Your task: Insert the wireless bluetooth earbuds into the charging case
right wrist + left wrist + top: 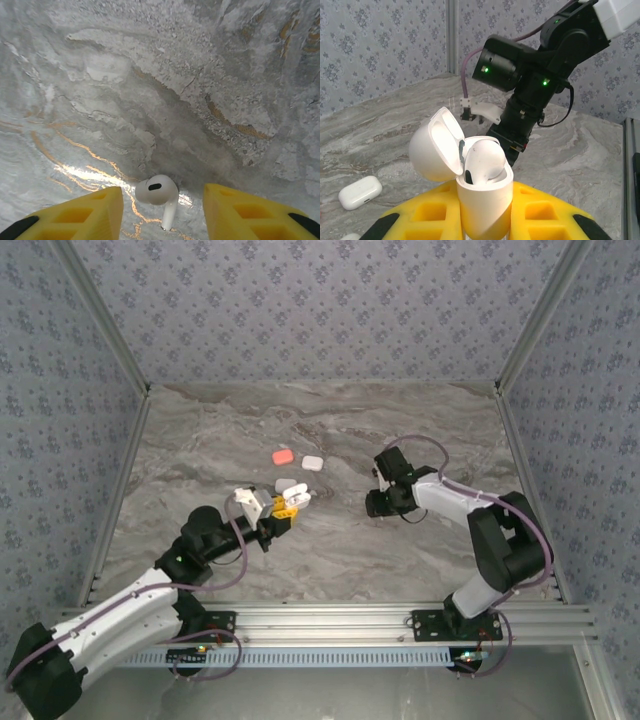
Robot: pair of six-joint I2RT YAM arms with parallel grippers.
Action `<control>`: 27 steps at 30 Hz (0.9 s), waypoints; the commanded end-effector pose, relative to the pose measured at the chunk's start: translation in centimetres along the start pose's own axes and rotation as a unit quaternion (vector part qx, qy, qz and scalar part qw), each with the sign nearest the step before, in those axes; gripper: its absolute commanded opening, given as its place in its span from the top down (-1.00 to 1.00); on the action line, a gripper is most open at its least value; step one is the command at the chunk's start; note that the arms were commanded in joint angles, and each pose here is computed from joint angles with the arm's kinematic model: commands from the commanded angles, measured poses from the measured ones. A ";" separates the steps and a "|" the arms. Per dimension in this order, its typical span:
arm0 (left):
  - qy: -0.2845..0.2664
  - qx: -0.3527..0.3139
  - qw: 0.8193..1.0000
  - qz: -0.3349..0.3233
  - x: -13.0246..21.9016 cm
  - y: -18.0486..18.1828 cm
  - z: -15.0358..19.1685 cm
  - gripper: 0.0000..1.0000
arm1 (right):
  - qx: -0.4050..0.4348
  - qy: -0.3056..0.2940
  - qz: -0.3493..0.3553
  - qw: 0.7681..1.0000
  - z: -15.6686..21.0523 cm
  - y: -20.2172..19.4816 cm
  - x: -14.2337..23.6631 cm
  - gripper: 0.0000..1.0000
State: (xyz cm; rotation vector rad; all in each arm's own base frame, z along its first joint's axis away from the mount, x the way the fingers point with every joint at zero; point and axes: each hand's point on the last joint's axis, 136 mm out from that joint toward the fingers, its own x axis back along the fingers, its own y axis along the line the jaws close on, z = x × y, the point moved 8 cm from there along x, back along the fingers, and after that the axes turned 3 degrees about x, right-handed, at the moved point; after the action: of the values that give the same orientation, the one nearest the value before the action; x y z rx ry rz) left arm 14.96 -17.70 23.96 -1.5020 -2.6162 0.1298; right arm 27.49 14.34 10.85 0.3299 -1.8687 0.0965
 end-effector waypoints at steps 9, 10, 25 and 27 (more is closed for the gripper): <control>-0.035 -0.009 0.999 0.004 0.3 -0.4 -2.1 1.00 | 0.025 0.035 0.021 0.999 0.0 0.8 -1.2 0.23; -0.035 -0.008 0.999 0.004 0.3 -0.4 -2.1 1.00 | 0.026 0.037 0.021 0.999 0.1 0.8 -1.2 0.25; -0.046 -0.002 0.999 0.016 -0.1 -0.5 -2.5 1.00 | 0.028 -0.114 -0.034 0.992 -1.6 2.1 6.6 0.44; -0.048 0.001 0.999 0.023 -0.5 -0.5 -2.6 1.00 | 0.021 -0.176 -0.064 0.982 -2.0 2.6 9.8 0.45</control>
State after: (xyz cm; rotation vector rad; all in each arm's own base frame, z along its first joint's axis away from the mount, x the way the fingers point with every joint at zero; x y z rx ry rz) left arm 15.11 -17.88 23.99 -1.5069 -2.6130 0.1477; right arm 26.51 15.38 17.07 0.4440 -2.0554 0.0808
